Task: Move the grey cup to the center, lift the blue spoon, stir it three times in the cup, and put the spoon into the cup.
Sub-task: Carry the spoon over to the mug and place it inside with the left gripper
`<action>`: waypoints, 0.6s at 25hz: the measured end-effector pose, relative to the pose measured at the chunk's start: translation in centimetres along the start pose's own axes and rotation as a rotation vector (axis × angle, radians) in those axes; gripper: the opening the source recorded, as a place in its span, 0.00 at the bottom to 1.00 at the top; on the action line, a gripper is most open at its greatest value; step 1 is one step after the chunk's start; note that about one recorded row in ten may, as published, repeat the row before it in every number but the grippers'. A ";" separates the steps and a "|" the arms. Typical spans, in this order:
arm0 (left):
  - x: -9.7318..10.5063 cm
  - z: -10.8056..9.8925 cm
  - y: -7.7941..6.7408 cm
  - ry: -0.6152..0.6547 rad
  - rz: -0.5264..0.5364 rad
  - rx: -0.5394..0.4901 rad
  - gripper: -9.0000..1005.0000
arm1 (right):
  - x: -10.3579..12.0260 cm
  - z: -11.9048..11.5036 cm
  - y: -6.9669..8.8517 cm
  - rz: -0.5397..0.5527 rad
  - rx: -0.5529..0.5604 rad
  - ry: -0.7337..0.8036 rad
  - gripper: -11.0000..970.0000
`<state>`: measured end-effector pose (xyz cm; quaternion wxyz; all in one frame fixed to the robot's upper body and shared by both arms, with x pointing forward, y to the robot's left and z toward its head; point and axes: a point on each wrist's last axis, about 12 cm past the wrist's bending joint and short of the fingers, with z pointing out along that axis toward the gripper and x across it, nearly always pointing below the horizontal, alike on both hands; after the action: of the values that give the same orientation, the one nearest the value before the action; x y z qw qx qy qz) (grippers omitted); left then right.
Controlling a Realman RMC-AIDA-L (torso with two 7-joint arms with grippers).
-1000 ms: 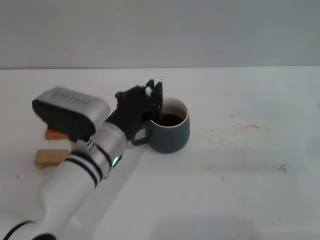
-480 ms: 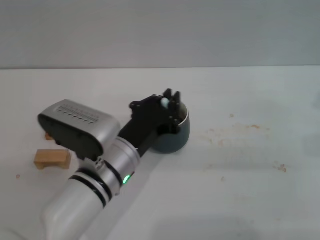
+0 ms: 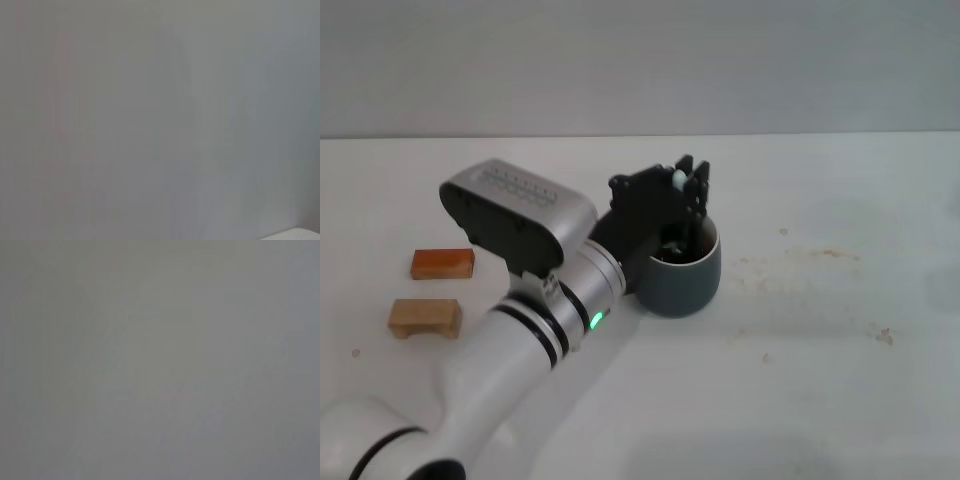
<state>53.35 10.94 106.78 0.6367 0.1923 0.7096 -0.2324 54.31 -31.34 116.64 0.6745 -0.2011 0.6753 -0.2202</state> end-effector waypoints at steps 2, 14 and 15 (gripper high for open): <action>-0.1 0.9 1.2 -0.004 -0.002 -0.015 0.16 | -0.1 0.0 -0.1 0.000 0.004 -0.002 0.01; 1.3 -1.2 2.7 0.003 -0.055 -0.090 0.17 | 0.0 -0.1 -0.3 -0.001 0.008 0.000 0.01; 1.3 -1.2 2.7 0.003 -0.055 -0.090 0.17 | 0.0 -0.1 -0.3 -0.001 0.008 0.000 0.01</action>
<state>53.79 13.78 105.37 0.6370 0.1443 0.7255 -0.2170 54.22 -31.56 116.79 0.6753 -0.1986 0.6743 -0.2232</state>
